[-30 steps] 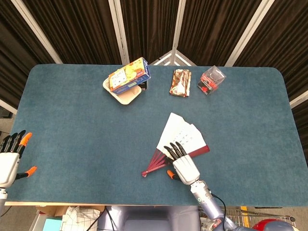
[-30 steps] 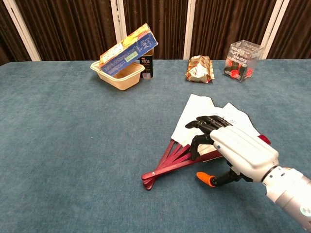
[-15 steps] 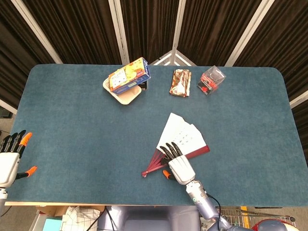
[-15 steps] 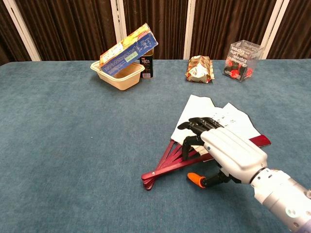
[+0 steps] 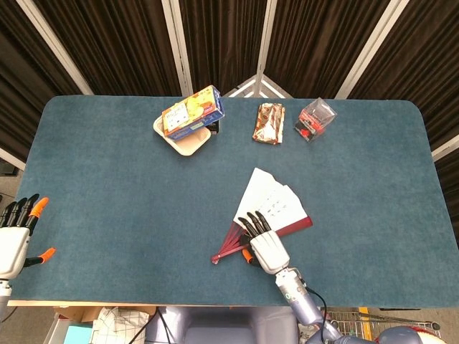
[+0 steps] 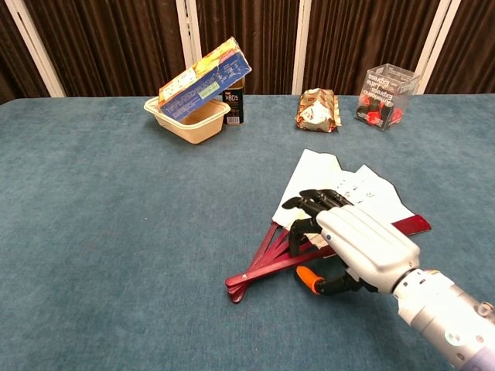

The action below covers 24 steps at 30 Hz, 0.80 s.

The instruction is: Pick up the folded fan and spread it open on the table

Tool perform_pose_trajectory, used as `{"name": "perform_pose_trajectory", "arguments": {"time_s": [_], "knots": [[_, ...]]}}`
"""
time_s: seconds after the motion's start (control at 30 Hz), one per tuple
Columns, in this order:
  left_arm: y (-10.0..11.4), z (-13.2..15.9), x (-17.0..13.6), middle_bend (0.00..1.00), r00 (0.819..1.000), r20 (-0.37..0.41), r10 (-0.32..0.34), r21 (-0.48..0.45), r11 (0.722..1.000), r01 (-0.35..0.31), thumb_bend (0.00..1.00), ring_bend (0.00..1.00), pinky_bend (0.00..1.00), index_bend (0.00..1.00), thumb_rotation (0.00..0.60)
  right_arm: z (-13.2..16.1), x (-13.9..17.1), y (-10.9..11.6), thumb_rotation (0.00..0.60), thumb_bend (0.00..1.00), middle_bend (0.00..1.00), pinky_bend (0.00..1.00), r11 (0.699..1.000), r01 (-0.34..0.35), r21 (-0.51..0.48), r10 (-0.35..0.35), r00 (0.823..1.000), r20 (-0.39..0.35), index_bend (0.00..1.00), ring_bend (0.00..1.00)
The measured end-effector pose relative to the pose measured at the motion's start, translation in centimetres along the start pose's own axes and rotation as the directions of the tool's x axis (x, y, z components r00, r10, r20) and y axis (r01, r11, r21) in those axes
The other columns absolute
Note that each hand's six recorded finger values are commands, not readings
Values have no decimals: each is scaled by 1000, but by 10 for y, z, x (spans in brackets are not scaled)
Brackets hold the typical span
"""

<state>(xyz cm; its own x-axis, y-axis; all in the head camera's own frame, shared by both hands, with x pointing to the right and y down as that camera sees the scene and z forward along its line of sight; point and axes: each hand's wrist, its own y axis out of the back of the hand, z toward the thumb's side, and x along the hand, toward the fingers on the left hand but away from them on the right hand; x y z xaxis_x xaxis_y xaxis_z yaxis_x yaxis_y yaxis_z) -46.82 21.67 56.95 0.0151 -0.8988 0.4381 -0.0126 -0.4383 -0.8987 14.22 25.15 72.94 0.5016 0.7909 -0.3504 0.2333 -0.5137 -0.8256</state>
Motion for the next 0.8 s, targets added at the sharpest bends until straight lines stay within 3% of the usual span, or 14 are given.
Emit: {"name": "perform_pose_trajectory", "arguments": {"time_s": [0.23,0.43,0.8], "knots": [[0,1,0,0,1000,1,-1,0,1000,1,0,0,0,0,600,7,-4,10,600,538,217,0,999,30,-10,-31,999,-30,660,27],[1,1,0,0,1000,1,5,1,1000,-5,0,0,0,0,600,14,-13,33,600,539,218,0,997,75,-27,-77,996,-56,663,30],[4,0,2,0,1000,-13,19,-6,1000,-19,0,0,0,0,600,20,-36,103,600,539,218,0,984,171,-57,-173,984,-43,673,31]]}}
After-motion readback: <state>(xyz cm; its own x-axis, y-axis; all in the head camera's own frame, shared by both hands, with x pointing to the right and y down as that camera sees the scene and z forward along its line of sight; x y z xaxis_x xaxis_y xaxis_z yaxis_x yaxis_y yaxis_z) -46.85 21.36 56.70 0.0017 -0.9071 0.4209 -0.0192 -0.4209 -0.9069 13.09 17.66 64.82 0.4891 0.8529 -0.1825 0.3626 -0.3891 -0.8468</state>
